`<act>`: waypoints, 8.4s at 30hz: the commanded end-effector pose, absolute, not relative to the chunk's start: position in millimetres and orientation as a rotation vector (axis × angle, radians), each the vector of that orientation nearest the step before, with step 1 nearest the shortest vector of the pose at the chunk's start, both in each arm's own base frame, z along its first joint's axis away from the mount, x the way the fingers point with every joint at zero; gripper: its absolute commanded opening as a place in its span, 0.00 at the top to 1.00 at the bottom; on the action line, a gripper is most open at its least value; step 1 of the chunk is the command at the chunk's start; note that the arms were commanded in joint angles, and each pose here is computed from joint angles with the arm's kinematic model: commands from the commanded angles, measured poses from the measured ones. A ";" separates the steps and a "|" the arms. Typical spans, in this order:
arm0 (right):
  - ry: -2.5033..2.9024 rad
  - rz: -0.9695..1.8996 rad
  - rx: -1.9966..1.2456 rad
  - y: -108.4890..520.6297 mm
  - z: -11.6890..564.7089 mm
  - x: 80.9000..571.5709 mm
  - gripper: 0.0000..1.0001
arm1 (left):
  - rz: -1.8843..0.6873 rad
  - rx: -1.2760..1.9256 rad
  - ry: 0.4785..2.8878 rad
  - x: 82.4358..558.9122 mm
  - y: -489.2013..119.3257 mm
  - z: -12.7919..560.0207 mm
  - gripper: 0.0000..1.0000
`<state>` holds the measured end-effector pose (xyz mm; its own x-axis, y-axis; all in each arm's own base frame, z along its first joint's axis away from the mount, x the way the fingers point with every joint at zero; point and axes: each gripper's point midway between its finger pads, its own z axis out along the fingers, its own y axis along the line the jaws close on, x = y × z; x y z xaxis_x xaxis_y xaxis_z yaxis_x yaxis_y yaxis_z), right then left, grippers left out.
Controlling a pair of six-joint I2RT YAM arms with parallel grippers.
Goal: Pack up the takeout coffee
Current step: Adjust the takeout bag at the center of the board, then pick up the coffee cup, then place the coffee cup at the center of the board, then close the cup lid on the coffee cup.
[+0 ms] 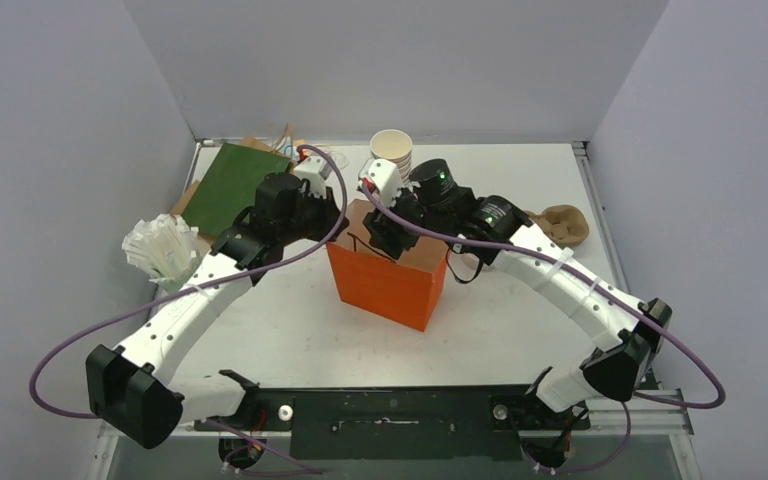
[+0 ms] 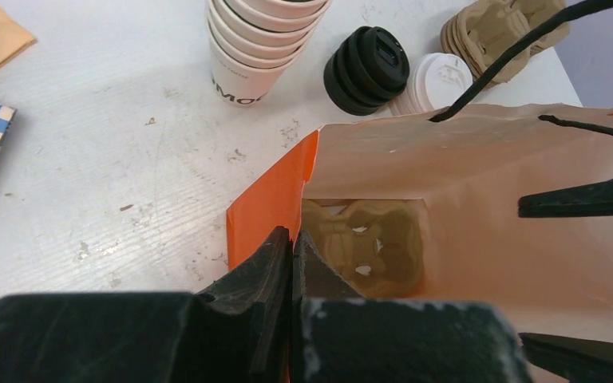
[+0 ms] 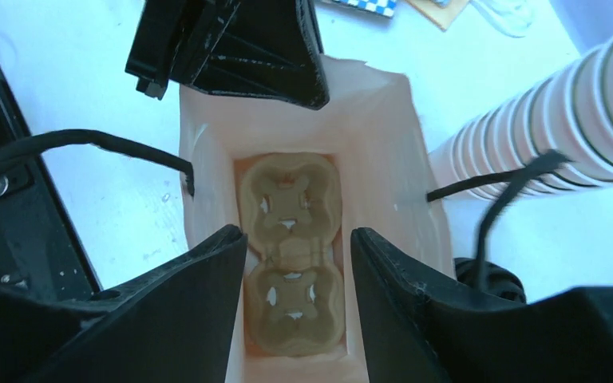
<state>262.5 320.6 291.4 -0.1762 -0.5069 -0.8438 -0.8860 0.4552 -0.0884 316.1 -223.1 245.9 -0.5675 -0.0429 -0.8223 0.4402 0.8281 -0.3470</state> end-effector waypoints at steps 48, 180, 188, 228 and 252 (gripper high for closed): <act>2.016 0.497 0.348 242.1 331.1 476.5 0.55 | -0.103 -0.324 1.875 383.5 -11.5 308.8 0.64; 2.111 0.215 0.094 148.6 178.2 293.3 0.00 | -0.784 0.316 1.917 210.2 -270.2 247.8 0.19; 2.226 0.061 0.246 88.9 156.4 341.8 0.00 | -0.688 0.192 1.879 228.9 -246.4 231.1 0.03; 2.279 -0.057 0.548 83.1 90.4 385.8 0.00 | -0.685 0.214 1.969 244.8 -222.3 197.7 0.03; 2.265 -0.073 0.542 80.5 104.8 388.3 0.07 | -0.667 0.222 1.971 245.9 -221.1 198.7 0.03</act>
<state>373.8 84.2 68.8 -0.6705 0.3416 -0.6585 0.3878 0.9181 0.0814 241.1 -218.5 179.4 -0.5280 -0.1054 -0.8427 0.4023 0.8428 -0.3575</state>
